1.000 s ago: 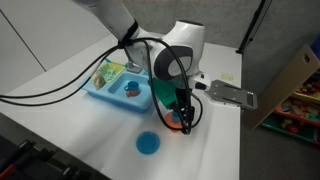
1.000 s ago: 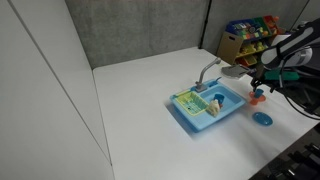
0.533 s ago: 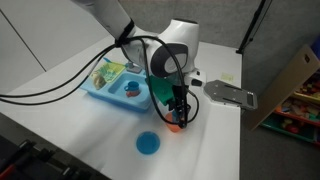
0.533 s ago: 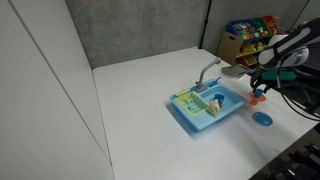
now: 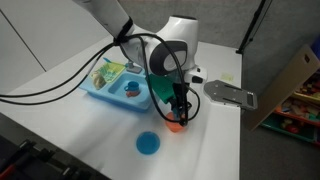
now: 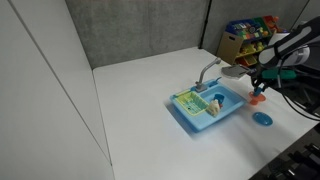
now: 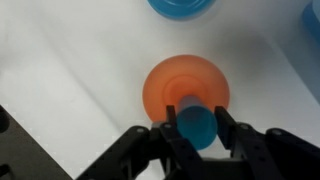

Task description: Put the blue cup on the blue plate

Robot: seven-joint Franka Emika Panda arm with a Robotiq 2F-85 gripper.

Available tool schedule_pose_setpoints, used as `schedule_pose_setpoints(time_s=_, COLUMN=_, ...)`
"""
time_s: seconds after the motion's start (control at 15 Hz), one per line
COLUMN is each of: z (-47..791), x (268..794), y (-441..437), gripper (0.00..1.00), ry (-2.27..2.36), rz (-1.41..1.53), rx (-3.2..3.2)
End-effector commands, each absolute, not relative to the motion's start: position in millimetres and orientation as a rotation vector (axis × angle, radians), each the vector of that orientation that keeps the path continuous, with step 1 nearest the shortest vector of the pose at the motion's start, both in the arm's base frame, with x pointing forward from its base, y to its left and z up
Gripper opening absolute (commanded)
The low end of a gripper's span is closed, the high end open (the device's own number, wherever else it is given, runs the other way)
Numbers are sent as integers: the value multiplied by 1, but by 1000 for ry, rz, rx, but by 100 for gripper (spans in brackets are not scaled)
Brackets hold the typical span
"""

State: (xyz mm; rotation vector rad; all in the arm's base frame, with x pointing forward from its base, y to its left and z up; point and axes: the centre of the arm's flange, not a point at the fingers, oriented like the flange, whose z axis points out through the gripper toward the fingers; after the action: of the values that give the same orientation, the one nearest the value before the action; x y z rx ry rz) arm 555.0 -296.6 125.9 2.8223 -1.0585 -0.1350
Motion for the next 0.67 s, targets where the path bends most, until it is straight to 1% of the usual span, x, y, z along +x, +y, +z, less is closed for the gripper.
schedule_pose_setpoints(time_s=0.0, z=159, x=534, y=-281, gripper=17, ry=-1018, rz=-116, rx=2839)
schedule_pose_setpoints(time_s=0.33, z=186, x=502, y=-264, gripper=17, ry=-982, rz=-123, rx=2841)
schedule_pose_setpoints(time_s=0.6, z=188, x=473, y=-256, gripper=17, ry=-953, rz=-118, rx=2843)
